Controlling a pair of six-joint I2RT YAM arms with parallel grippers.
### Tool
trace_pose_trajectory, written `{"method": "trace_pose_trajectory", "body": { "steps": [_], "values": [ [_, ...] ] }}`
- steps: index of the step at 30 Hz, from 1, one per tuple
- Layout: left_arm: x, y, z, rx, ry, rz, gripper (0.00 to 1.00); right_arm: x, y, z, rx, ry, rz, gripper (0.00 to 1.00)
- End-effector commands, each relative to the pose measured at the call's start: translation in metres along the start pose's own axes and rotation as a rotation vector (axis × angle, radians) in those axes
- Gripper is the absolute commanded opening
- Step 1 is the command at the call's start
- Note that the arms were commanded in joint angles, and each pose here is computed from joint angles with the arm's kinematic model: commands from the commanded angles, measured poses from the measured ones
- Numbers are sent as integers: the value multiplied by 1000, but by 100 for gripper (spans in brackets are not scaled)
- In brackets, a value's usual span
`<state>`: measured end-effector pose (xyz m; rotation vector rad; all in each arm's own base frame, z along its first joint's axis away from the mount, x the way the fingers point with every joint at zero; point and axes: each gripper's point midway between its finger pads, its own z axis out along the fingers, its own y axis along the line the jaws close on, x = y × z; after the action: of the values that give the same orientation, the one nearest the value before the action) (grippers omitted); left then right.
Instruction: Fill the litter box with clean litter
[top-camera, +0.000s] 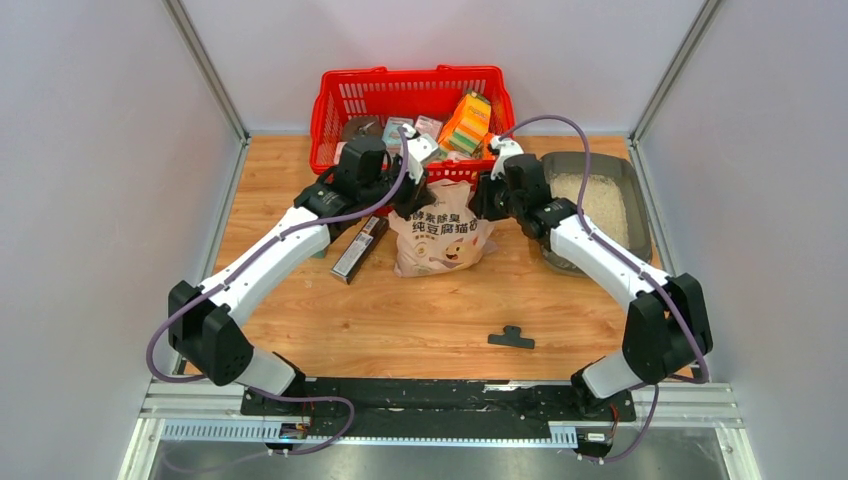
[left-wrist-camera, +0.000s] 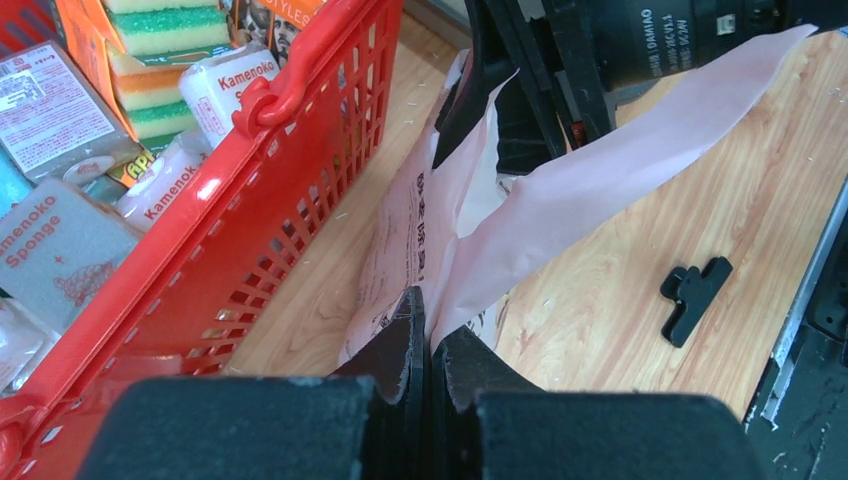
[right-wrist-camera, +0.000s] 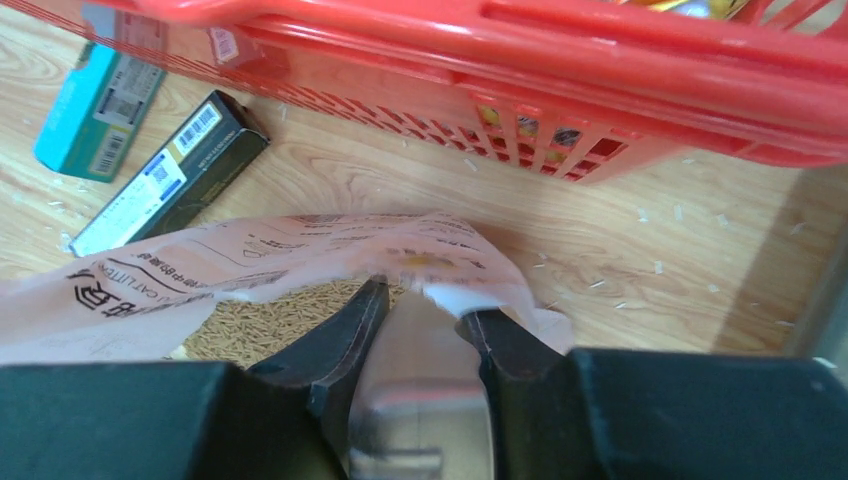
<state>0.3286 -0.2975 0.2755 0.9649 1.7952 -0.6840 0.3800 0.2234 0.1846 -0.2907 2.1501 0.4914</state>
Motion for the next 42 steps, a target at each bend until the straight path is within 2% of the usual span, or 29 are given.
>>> {"method": "trace_pose_trajectory", "body": {
  "steps": [1, 9, 22, 35, 42],
  "values": [
    [-99, -8, -25, 18, -319, 88, 0, 47, 4, 21, -43, 167, 251, 0],
    [-102, -4, -20, 14, -312, 109, 0, -4, 55, 26, -316, 134, 359, 0],
    [-114, 8, -16, -25, -297, 208, 0, -31, 64, -15, -601, 149, 399, 0],
    [-108, 5, -25, -27, -274, 306, 0, -52, 21, -57, -635, 94, 542, 0],
    [-96, -13, -36, 51, -250, 340, 0, -61, 16, -80, -743, 140, 626, 0]
  ]
}}
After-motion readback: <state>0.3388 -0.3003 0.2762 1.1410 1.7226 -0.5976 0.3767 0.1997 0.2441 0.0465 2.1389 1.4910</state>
